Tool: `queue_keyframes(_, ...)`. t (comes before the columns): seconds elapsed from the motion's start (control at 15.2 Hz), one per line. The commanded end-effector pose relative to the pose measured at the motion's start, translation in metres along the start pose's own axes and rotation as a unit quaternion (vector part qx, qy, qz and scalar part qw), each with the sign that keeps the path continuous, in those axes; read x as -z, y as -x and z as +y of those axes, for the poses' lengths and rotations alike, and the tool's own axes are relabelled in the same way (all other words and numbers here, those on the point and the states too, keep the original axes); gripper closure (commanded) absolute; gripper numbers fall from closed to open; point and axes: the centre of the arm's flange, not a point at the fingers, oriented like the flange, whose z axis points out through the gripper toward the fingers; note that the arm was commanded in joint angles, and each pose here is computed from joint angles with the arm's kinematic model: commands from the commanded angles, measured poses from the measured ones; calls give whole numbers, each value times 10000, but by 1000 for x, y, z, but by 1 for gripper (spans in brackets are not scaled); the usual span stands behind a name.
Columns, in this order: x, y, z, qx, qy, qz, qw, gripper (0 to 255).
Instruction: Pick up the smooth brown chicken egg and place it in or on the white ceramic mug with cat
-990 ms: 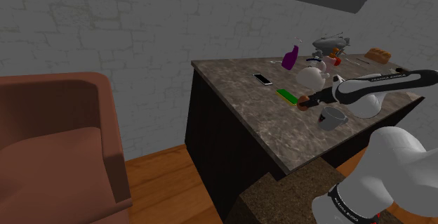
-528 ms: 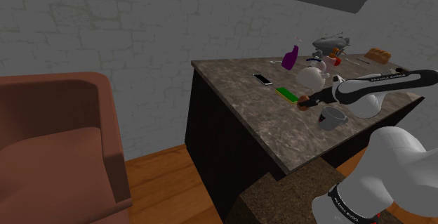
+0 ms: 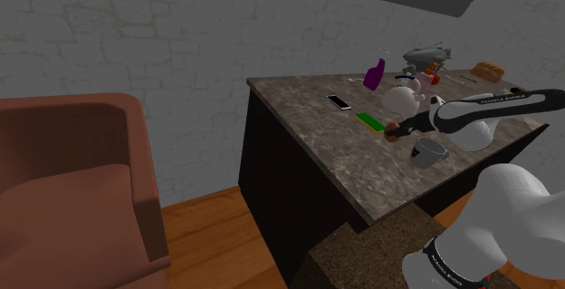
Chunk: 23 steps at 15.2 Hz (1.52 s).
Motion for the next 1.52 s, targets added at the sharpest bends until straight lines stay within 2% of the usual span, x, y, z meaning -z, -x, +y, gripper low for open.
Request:
queue_keyframes(0.0,7,-6,2,1,1,0,10000,255)
queue_keyframes(1.45,95,-81,17,1,1,0,10000,255)
